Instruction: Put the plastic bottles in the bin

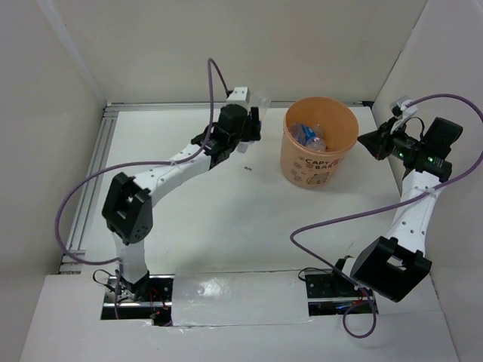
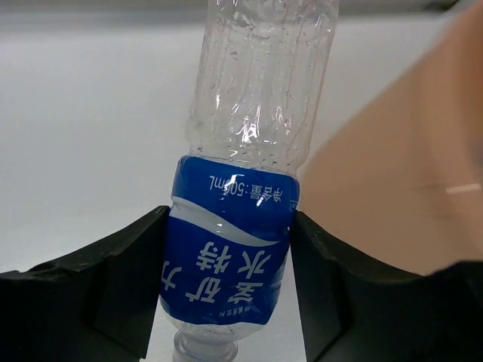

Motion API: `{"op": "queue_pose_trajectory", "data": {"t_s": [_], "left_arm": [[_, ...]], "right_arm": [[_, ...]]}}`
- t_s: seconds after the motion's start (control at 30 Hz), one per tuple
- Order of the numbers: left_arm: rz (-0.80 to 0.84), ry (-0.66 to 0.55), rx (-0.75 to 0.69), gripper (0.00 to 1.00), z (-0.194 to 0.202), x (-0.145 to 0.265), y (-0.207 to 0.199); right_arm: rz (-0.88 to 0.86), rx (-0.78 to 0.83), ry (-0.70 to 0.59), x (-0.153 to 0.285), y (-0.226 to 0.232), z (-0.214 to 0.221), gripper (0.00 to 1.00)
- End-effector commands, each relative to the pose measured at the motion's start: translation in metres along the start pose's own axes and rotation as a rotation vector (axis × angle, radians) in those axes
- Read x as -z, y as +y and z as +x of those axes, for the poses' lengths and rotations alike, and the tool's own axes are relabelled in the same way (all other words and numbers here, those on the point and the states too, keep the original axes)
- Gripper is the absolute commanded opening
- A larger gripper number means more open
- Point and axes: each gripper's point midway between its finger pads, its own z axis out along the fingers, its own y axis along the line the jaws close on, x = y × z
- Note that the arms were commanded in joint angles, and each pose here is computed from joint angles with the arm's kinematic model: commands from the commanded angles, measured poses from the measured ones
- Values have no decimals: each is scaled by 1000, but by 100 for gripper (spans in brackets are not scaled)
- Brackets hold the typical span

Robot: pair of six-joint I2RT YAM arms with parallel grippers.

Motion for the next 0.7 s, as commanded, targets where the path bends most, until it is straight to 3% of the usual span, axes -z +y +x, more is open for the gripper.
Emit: {"op": "queue_pose_trajectory", "data": {"t_s": [0.0, 0.13, 0.27, 0.5, 0.67], "left_arm": [[271, -353, 56, 0, -126, 79, -83], [400, -441, 81, 0, -153, 112, -118], [562, -454, 135, 0, -161, 122, -161], [742, -505, 297, 6, -184, 106, -221], [763, -482, 365, 11, -175, 72, -239]], "right_arm": [[-21, -19, 17, 1, 7, 15, 12], [-31, -26, 52, 2, 14, 30, 9], [-33, -19, 70, 4, 19, 39, 9], [-26, -30, 73, 8, 25, 44, 9], [-41, -51, 80, 9, 32, 51, 9]]}}
